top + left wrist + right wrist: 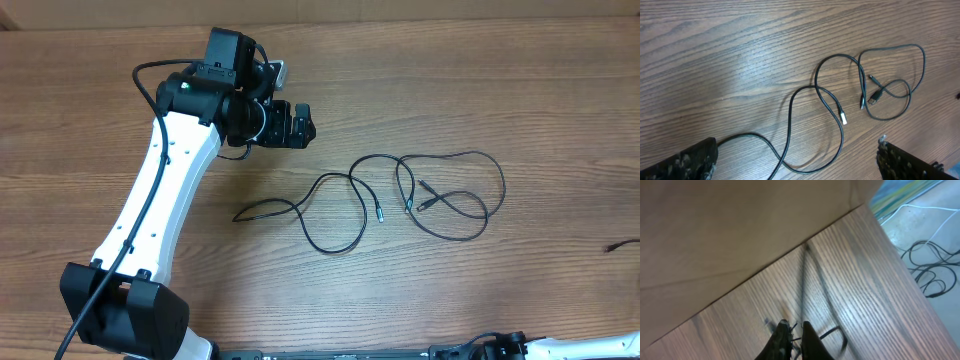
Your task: Untangle cables
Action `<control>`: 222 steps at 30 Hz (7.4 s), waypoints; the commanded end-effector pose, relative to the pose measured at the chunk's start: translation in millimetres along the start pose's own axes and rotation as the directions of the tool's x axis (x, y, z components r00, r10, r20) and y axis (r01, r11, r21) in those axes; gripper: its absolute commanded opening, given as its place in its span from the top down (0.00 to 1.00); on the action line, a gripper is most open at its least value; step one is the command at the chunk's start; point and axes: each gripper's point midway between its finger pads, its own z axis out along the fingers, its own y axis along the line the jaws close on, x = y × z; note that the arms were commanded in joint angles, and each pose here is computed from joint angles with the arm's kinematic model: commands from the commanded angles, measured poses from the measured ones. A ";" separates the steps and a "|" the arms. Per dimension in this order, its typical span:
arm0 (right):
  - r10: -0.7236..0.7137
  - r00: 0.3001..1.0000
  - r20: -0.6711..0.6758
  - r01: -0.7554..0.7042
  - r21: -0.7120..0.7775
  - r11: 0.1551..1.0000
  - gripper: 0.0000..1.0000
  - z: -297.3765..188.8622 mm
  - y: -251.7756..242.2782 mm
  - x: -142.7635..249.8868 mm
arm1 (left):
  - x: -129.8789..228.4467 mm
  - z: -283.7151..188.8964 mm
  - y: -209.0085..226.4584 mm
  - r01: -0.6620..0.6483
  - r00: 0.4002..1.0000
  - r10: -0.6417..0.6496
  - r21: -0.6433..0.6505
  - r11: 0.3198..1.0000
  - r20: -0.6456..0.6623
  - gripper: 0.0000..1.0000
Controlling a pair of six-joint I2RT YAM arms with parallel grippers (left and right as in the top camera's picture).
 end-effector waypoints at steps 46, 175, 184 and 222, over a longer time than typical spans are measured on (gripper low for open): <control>-0.948 0.185 -0.259 0.755 -0.580 0.305 0.00 -85.6 96.0 399.1 | -3.5 0.8 -0.7 -0.009 1.000 0.009 -0.005 1.000 0.005 0.00; -0.771 0.187 0.609 0.905 -0.412 -0.106 0.96 -395.7 129.0 414.3 | -3.4 0.8 -0.8 -0.009 1.000 0.009 -0.005 1.000 0.005 0.00; -0.747 0.406 0.526 0.892 -0.405 0.201 0.96 -357.2 154.2 327.5 | -3.4 0.8 -0.8 -0.009 1.000 0.009 -0.005 1.000 0.005 0.00; -0.747 0.644 0.165 0.765 -0.113 0.634 0.96 -126.9 170.7 165.6 | -3.5 0.8 -0.7 -0.009 1.000 0.009 -0.005 1.000 0.005 0.00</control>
